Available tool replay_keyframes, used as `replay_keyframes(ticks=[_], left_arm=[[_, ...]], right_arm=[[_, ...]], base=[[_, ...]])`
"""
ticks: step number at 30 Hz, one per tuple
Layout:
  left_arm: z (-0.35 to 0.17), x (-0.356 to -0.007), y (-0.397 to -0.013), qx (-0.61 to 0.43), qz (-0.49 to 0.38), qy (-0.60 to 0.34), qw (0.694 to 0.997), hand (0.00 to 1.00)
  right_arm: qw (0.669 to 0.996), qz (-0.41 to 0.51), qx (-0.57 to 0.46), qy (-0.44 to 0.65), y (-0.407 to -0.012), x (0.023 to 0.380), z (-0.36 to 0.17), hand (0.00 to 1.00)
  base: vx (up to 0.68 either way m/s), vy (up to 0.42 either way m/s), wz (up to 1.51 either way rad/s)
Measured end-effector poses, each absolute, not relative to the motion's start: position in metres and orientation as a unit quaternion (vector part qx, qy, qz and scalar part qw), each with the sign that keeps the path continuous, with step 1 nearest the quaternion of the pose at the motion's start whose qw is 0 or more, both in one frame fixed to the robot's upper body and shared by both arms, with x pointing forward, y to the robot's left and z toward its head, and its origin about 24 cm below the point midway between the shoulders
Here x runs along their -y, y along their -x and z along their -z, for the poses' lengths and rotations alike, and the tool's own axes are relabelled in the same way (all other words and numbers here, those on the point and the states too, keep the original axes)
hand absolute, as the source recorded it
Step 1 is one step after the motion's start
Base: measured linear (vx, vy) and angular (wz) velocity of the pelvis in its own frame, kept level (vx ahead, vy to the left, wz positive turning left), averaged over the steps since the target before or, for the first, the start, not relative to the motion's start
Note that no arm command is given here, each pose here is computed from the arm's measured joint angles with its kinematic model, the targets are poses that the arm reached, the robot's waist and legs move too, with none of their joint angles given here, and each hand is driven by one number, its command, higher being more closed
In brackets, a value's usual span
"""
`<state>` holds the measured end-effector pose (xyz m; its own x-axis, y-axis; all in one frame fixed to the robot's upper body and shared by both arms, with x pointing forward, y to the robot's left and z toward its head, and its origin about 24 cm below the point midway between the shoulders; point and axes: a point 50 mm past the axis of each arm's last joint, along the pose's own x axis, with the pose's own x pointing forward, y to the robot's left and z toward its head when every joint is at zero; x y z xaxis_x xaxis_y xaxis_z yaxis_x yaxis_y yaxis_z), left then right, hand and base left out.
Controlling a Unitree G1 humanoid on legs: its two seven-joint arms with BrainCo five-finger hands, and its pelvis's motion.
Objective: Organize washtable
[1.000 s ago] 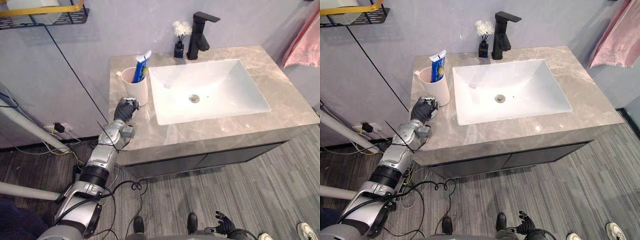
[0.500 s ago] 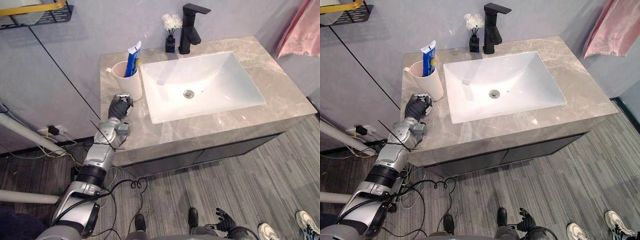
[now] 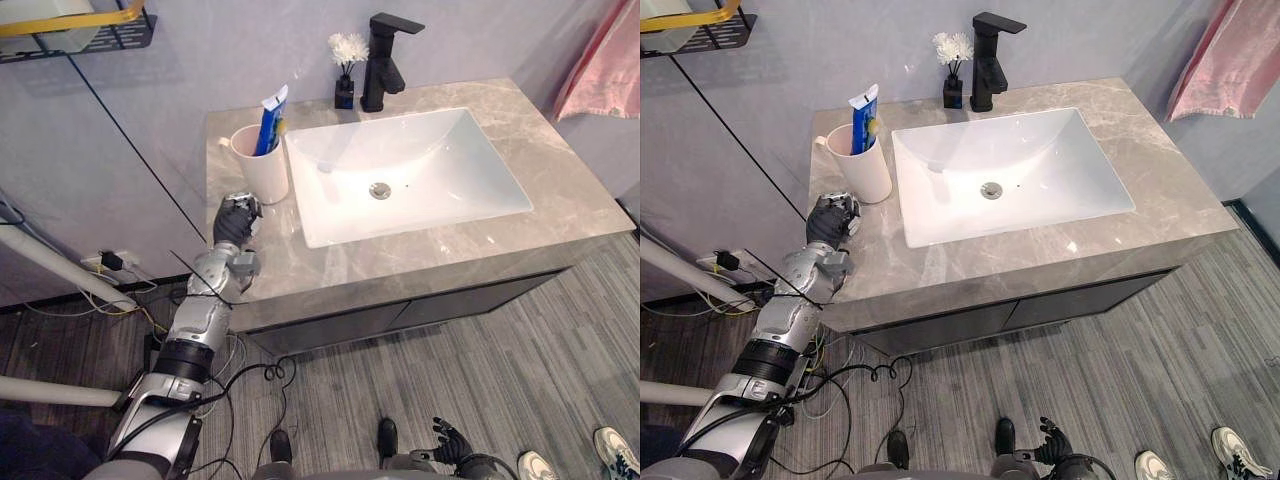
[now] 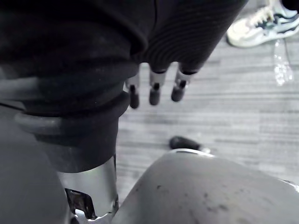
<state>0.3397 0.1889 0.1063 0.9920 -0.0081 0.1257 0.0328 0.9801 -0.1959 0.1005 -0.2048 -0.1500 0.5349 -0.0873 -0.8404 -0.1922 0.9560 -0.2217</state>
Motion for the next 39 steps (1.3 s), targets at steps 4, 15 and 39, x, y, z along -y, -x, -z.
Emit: replay_keyframes(ticks=[4,15,39], left_arm=[[-0.105,-0.18,-0.334,0.057,0.044,0.112,0.991,1.0],[-0.107,-0.17,-0.329,0.039,0.1,0.093,0.99,1.0],[-0.119,-0.178,-0.353,0.036,0.062,0.091,0.993,1.0]], right_arm=[[0.864,-0.03,-0.482,0.145,-0.1,0.205,0.15,0.0],[0.861,-0.028,-0.484,0.151,-0.098,0.21,0.15,0.0],[0.872,0.013,-0.48,0.098,-0.096,0.212,0.149,0.0]], base=[[0.0,0.0,0.0],[0.0,0.0,0.0],[-0.01,-0.004,-0.05]])
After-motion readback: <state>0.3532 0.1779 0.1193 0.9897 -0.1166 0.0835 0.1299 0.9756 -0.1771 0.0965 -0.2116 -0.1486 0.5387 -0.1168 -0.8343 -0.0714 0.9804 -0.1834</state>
